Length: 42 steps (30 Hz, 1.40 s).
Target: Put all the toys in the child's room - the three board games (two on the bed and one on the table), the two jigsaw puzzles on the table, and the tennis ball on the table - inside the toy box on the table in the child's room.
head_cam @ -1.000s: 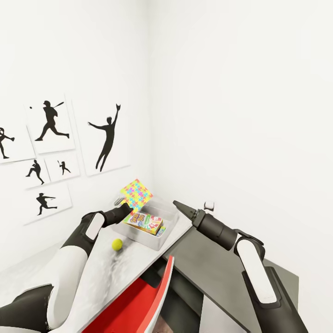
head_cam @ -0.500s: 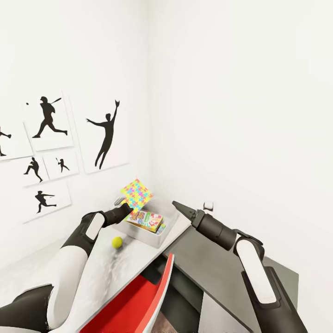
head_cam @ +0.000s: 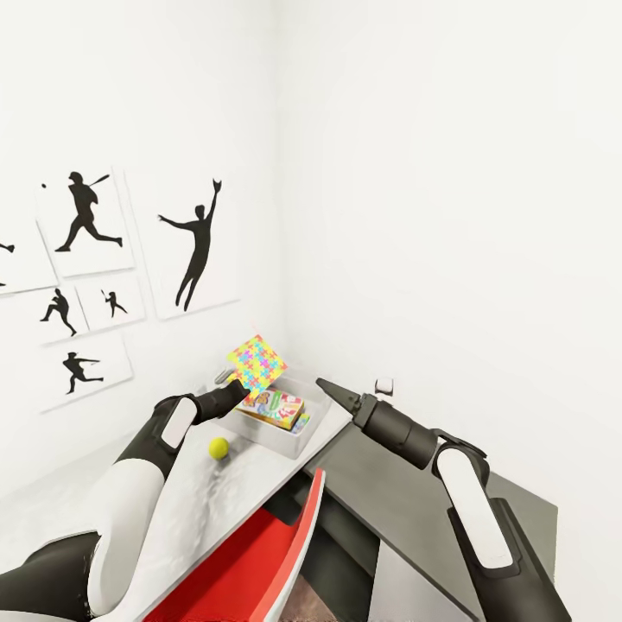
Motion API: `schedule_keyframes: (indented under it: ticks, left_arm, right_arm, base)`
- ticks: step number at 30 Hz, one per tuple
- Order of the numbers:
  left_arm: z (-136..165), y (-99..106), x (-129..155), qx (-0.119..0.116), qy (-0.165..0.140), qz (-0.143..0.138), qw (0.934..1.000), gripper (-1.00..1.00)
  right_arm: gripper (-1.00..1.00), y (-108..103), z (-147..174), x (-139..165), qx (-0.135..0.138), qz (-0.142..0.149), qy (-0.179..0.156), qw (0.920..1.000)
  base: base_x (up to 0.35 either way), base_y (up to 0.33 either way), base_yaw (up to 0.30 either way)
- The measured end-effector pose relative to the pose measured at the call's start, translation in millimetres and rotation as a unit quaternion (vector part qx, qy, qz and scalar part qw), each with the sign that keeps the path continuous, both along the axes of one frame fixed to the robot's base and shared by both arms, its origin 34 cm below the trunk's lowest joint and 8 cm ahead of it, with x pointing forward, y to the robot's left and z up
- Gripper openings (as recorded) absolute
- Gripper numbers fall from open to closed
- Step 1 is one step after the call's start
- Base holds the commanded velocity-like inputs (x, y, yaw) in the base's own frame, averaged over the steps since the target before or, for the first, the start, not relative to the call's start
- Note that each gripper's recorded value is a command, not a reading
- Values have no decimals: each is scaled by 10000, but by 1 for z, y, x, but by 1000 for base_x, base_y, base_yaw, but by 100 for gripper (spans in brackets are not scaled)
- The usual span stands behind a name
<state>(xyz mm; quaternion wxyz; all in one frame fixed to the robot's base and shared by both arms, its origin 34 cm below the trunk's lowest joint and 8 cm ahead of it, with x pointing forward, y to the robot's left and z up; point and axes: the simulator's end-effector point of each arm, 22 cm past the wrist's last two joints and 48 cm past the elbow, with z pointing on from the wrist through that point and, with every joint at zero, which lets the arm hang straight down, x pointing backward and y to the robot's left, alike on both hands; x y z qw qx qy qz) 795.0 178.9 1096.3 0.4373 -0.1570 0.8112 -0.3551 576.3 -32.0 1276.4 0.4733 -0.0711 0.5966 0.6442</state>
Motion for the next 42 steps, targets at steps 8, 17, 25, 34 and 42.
schedule_keyframes:
  ticks: [8,17,25,34,42]
  left_arm:
    - [-8,0,1,1,56,0,10000,-100]
    - [-17,0,2,1,120,1,9999,-100]
    - [-24,1,3,4,177,3,9998,-100]
    - [-33,1,4,2,241,4,9997,-100]
    - [-41,1,5,-4,288,5,9996,-100]
  right_arm:
    - [100,0,-5,3,2,-4,54,10000]
    - [100,0,-11,7,9,-9,108,9999]
    - [100,0,-16,9,11,-9,160,9999]
    - [100,0,-22,13,15,-18,216,9998]
    - [100,0,-27,16,17,-22,270,9996]
  base:
    - [0,0,0]
    - [0,0,0]
    - [0,0,0]
    - [0,0,0]
    - [0,0,0]
